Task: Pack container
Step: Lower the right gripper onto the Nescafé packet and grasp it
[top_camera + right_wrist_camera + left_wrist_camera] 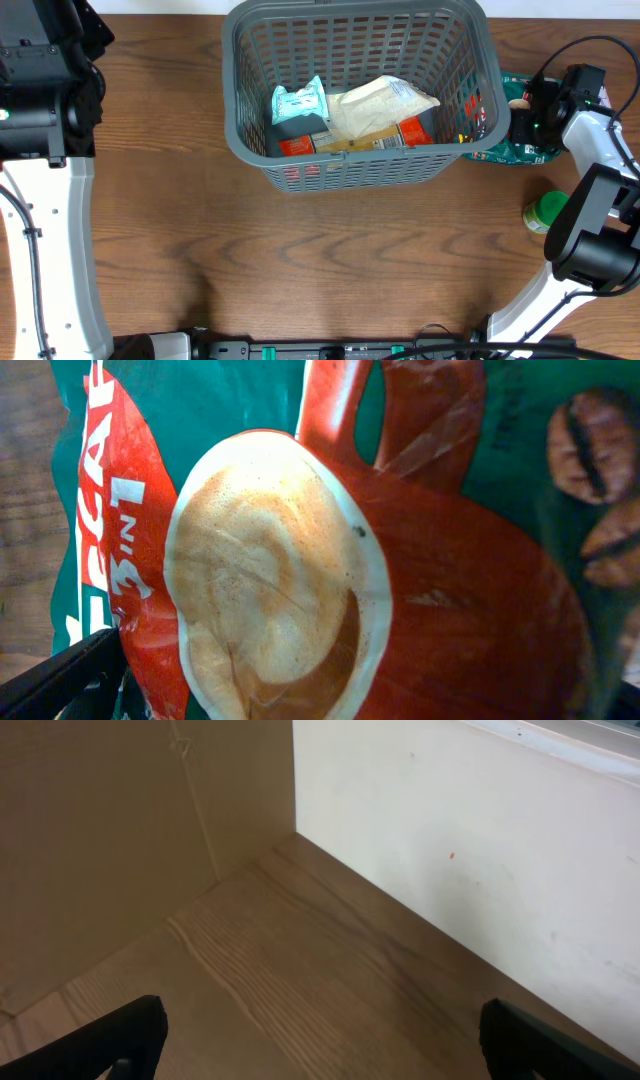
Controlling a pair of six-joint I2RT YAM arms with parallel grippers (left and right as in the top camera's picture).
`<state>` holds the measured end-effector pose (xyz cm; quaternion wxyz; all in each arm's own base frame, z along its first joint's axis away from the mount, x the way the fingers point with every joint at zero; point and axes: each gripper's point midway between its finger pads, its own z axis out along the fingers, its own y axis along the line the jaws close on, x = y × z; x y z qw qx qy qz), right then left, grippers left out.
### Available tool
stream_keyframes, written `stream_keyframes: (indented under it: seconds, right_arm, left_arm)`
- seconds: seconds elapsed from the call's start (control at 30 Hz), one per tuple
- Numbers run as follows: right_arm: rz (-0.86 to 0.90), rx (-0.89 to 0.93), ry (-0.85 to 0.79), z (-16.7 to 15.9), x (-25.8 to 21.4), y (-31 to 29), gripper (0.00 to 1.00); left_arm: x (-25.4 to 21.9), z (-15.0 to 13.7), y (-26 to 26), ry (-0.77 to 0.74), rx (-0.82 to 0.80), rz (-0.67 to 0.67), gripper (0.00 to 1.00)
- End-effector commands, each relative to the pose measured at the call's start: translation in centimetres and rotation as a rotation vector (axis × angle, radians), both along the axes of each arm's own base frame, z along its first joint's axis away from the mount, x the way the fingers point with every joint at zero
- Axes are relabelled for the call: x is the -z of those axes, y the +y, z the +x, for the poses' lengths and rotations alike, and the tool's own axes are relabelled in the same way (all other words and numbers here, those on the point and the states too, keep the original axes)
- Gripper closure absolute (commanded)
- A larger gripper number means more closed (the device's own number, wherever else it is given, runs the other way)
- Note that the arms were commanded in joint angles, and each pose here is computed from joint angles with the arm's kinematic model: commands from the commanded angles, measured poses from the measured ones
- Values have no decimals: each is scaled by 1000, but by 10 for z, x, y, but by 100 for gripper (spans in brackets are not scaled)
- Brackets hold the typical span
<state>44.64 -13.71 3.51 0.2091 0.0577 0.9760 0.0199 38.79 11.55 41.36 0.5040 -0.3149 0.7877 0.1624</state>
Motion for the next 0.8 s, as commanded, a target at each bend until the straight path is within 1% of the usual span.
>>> stream_keyframes:
  seconds: [0.0,0.03,0.07,0.1,0.17,0.2,0.27,0.33,0.47,0.6,0.77]
  right_arm:
    - [-1,56,114,-27,32,-6,1]
    - [-3,58,115,-27,33,-7,1]
    - [-3,60,116,-28,33,-8,4]
    - [-3,62,117,-28,33,-9,10]
    - [-1,68,121,-30,33,-11,35]
    - [1,73,125,-32,34,-12,57]
    - [5,81,136,-35,36,-15,85]
    - [10,88,146,-38,38,-17,99]
    - [19,83,150,-40,38,-17,99]
    - [57,77,121,-34,30,-12,99]
    - [53,92,67,-18,-11,-16,99]
  left_arm:
    - [-1,-2,4,3,-19,11,1]
    - [-1,-2,4,3,-19,11,1]
    - [-1,-2,4,3,-19,11,1]
    - [-1,-2,4,3,-19,11,1]
    - [-1,-2,4,3,-19,11,1]
    - [-1,-2,4,3,-19,11,1]
    - [-1,-2,4,3,-19,11,1]
    - [-1,-2,4,3,-19,11,1]
    - [-1,-2,4,3,-19,11,1]
    - [-1,-2,4,3,-19,11,1]
    - [-1,-2,4,3,-19,11,1]
